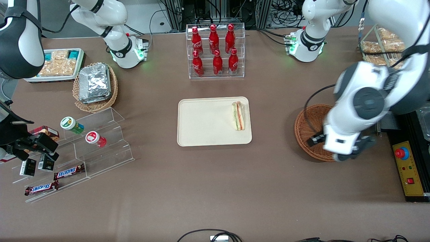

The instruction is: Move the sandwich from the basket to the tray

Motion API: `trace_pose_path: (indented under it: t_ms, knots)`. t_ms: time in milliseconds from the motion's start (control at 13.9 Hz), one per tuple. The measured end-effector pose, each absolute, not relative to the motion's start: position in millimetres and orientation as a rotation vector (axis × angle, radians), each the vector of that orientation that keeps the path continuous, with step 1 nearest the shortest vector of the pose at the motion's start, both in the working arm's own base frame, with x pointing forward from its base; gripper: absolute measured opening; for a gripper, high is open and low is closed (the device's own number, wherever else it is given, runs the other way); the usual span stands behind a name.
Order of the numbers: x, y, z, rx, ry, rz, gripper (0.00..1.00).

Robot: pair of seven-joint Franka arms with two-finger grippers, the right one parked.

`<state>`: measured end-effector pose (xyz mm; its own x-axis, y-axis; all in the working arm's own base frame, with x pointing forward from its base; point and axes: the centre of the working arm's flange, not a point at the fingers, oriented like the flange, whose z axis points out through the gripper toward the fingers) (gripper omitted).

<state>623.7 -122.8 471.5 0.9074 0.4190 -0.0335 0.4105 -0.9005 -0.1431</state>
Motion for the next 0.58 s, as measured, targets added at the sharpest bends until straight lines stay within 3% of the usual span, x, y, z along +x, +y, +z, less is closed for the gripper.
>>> trace_pose_path:
  t_ms: [576]
  knots:
    - [584.9, -16.5, 552.2, -3.026, -0.319, 0.223, 1.00]
